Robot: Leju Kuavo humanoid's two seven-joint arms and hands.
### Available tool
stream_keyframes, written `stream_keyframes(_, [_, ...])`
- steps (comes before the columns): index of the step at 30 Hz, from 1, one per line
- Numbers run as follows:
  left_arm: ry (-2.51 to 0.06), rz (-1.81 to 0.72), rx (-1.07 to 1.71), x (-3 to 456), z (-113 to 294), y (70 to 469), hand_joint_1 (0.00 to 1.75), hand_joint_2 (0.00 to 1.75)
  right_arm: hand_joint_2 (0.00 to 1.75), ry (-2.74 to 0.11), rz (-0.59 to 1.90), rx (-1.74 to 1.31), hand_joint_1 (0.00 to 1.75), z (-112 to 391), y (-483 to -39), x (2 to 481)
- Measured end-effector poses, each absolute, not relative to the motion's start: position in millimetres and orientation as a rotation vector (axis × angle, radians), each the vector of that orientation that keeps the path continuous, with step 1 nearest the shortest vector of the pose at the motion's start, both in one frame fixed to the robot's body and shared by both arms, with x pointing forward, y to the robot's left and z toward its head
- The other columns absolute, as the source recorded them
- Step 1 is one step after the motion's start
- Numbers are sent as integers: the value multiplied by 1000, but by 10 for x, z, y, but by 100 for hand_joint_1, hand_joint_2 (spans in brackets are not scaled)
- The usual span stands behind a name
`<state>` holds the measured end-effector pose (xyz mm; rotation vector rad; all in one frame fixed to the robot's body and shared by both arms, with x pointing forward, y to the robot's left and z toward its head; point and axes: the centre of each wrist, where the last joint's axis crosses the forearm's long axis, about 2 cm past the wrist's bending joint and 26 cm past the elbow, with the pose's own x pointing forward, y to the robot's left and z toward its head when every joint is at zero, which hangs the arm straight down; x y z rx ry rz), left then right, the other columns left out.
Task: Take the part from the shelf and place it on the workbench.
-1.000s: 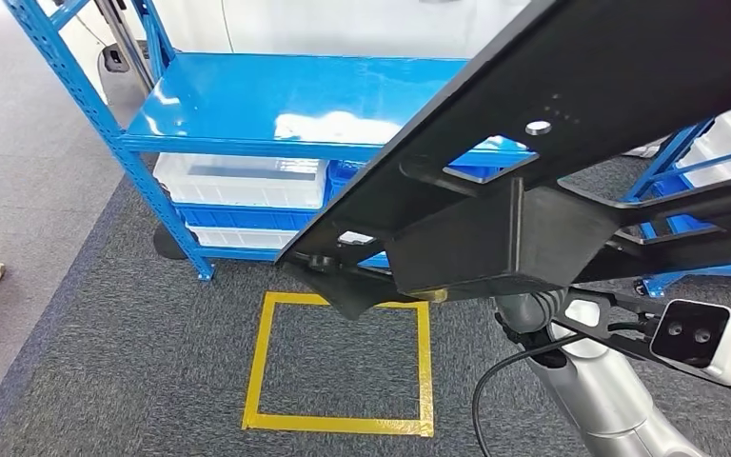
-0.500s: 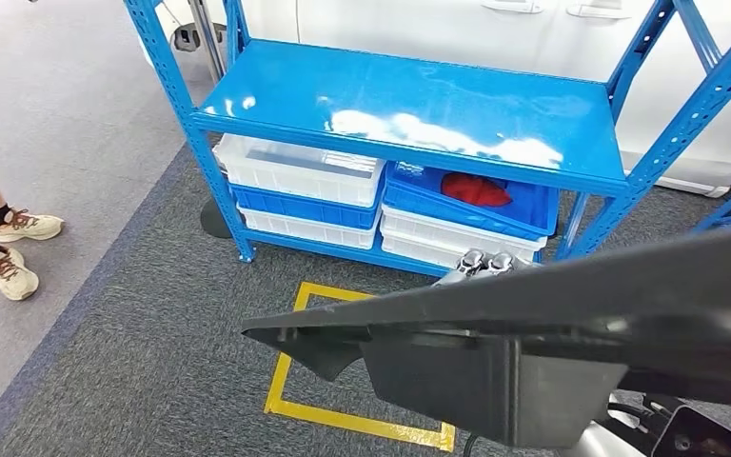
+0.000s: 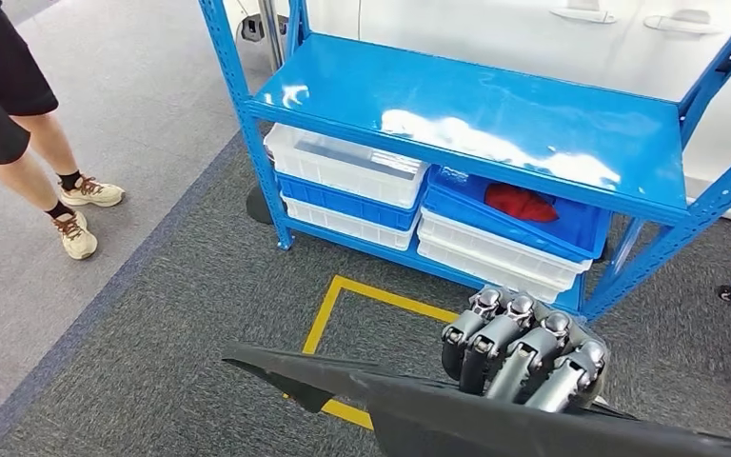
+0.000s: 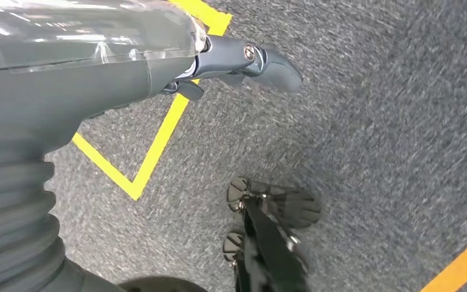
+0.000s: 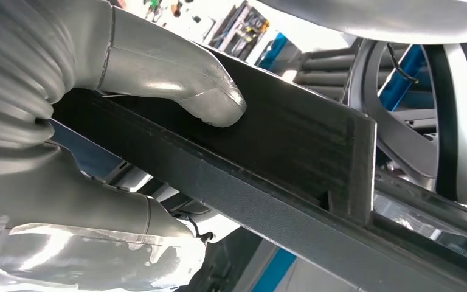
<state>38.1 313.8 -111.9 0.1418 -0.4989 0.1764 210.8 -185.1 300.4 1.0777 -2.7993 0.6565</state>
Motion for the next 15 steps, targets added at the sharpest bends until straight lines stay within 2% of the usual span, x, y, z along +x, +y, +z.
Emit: stream_keyframes(15, [-545,164,141,494,-1106,3136,0,175,175,-2719,686,1197,175,2983,-1953,2243])
